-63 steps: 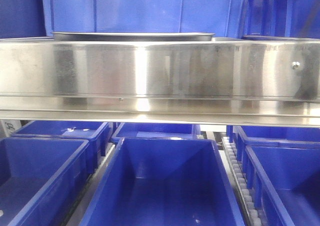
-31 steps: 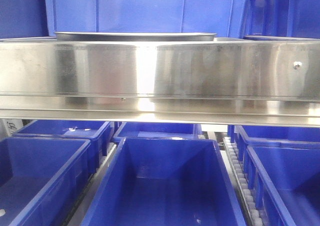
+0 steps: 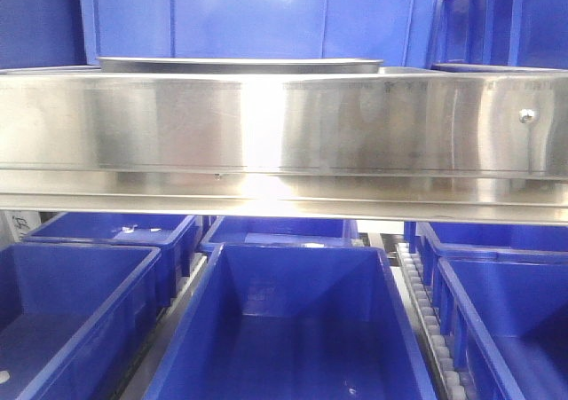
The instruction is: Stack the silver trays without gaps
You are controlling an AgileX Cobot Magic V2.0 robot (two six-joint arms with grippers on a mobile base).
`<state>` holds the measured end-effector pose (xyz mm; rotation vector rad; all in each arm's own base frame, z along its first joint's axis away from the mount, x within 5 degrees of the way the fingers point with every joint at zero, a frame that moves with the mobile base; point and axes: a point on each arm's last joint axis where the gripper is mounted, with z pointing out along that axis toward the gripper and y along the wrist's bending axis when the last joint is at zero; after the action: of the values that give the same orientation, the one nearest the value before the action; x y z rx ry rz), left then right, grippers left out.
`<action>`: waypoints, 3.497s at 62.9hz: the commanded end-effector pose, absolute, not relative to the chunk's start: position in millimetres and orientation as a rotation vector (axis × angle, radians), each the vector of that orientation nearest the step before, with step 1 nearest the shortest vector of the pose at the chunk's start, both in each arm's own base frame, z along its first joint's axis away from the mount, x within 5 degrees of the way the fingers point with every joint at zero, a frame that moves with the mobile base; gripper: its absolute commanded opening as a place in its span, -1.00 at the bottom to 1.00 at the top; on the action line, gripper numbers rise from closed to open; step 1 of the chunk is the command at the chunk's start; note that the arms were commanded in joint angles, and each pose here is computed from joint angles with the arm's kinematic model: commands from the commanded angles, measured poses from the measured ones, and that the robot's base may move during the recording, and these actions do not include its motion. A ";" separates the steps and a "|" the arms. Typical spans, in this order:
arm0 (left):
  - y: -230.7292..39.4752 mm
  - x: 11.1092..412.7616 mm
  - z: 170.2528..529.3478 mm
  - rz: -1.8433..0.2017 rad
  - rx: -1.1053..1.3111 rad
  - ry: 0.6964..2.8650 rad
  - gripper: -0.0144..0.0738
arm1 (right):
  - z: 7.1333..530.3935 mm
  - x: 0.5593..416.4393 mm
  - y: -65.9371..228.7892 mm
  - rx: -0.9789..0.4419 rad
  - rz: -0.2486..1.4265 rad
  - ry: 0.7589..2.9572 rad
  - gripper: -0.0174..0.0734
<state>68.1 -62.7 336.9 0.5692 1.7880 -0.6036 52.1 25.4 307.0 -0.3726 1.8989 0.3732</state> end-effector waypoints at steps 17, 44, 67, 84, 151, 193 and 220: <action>-46.6 48.9 351.9 -0.716 0.502 1.545 -0.77 | 325.7 28.1 12.2 -0.335 0.412 1.540 -0.51; -46.9 49.1 351.5 -0.716 0.502 1.550 -0.77 | 325.1 28.1 12.2 -0.336 0.410 1.546 -0.51; -30.8 44.2 344.2 -0.517 0.424 1.519 -0.77 | 325.1 28.1 12.2 -0.336 0.410 1.546 -0.51; -11.4 40.7 295.5 -0.223 0.181 1.360 -0.77 | 325.1 28.1 12.2 -0.336 0.410 1.546 -0.51; -2.4 50.3 222.8 -0.053 0.034 1.286 -0.78 | 325.0 28.1 12.2 -0.336 0.410 1.548 -0.51; -2.4 50.3 222.8 -0.053 0.034 1.286 -0.78 | 260.1 43.2 -0.5 0.095 0.079 1.458 -0.51; -2.5 50.4 222.7 -0.052 0.034 1.288 -0.78 | 208.6 54.6 -3.0 0.125 0.053 1.436 -0.51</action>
<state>55.7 -3.5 211.4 0.0465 1.4186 -0.0542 56.9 -2.6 197.8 0.1367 1.5634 0.0639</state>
